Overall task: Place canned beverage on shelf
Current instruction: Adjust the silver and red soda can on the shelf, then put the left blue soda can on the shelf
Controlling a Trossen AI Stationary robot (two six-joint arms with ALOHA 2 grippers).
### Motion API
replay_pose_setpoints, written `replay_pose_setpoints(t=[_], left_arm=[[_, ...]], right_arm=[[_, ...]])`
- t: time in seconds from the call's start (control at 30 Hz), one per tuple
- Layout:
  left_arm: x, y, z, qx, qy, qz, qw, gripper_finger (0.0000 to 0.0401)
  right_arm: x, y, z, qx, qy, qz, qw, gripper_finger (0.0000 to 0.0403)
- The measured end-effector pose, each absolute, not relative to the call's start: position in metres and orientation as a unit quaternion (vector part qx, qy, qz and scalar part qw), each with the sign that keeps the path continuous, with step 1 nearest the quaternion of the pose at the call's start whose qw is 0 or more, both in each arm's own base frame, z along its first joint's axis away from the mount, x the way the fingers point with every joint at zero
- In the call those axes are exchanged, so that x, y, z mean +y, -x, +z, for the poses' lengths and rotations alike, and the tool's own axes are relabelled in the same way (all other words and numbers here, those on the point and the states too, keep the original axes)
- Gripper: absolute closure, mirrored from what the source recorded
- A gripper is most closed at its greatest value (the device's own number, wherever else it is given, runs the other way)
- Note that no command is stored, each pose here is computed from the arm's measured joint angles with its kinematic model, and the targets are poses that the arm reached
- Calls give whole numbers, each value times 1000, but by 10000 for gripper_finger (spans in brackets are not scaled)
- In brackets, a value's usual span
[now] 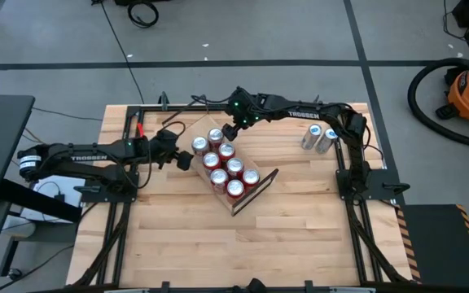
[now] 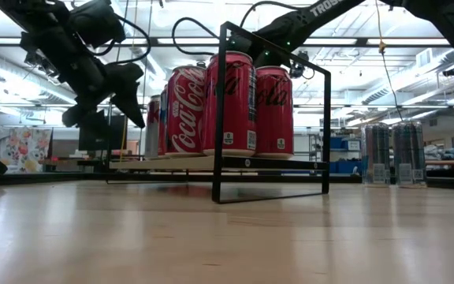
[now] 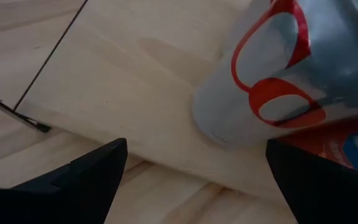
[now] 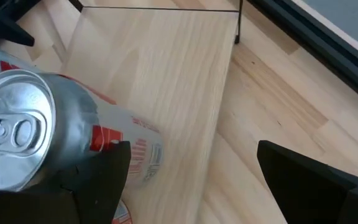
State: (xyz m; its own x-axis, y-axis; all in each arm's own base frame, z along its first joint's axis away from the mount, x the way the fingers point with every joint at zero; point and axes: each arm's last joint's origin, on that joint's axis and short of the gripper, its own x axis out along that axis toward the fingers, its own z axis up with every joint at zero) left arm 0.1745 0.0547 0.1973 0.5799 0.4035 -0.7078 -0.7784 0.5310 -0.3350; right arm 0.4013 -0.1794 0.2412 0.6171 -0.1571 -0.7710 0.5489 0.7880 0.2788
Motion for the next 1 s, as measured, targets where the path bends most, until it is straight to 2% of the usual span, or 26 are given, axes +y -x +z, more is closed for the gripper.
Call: replay_pose_setpoints(t=[0.2, 0.4, 0.77, 1.0], left_arm=[[53, -171, 196, 311, 330, 351, 819, 5], [51, -169, 210, 348, 318, 332, 817, 5], [53, -175, 272, 333, 261, 304, 853, 5], [53, -174, 303, 314, 255, 298, 865, 5]], right_arm=[[-180, -396, 241, 407, -249, -213, 852, 41], [-188, -363, 264, 453, -221, -235, 831, 41], [-195, -292, 262, 672, -204, -205, 682, 22], [-198, -268, 264, 755, -155, -187, 609, 4]])
